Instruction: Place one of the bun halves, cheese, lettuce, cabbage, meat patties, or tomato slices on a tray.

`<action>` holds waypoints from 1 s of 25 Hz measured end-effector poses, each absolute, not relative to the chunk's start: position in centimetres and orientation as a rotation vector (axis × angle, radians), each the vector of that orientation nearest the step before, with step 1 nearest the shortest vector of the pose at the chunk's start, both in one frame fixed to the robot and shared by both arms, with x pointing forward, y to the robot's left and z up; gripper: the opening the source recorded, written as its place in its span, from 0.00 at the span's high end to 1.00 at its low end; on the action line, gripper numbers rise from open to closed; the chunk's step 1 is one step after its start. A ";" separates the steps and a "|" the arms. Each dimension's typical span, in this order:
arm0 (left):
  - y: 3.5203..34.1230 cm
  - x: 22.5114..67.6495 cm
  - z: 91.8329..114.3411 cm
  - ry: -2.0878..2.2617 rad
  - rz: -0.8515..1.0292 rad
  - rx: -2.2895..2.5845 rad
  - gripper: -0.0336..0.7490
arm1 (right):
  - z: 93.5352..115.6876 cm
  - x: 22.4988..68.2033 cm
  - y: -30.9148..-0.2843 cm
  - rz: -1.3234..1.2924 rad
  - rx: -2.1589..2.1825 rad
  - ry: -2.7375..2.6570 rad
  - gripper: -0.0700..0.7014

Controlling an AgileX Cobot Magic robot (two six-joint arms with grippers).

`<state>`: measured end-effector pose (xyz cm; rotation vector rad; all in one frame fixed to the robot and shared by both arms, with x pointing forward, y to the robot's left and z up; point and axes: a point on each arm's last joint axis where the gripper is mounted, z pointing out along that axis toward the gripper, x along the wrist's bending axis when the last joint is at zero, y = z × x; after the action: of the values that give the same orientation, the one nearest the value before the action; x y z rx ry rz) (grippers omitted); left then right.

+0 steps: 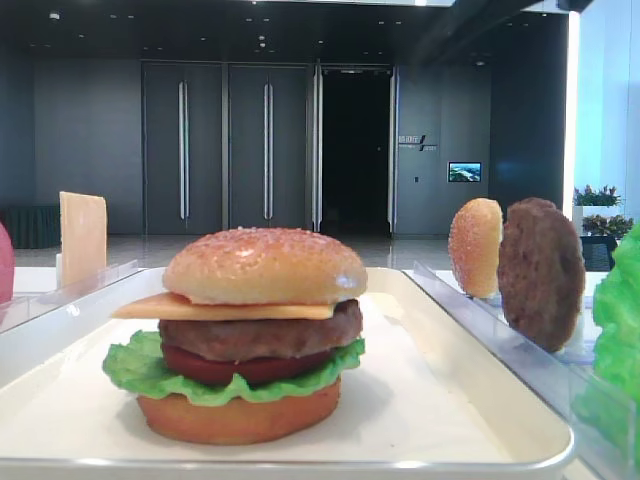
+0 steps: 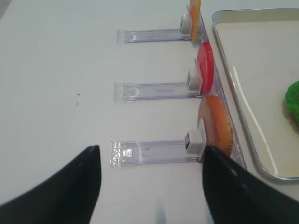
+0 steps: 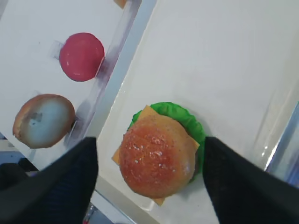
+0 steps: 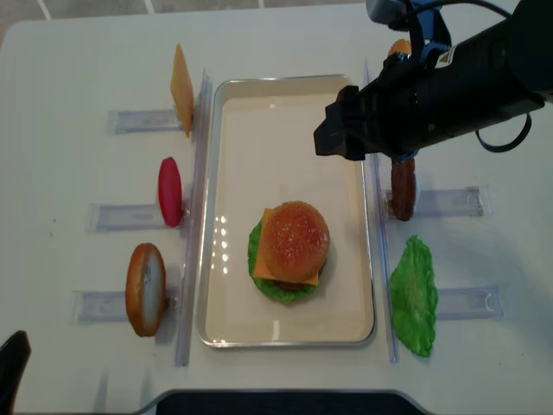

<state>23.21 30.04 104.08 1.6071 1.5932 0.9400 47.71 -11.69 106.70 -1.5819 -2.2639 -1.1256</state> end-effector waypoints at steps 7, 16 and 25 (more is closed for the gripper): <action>30.0 23.2 104.1 1.593 0.940 1.607 0.30 | 110.0 48.5 -13.8 -1.052 -1.545 -2.410 0.28; 30.0 23.2 104.1 1.593 0.940 1.607 0.30 | 109.7 50.4 -20.3 -0.851 -1.807 -2.350 0.28; 30.0 23.2 104.1 1.593 0.940 1.607 0.30 | 109.0 50.9 -25.9 -0.613 -2.043 -2.333 0.28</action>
<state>23.21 30.04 104.08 1.6071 1.5932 0.9400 50.89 -25.94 108.98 -2.0425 -2.3328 -0.6126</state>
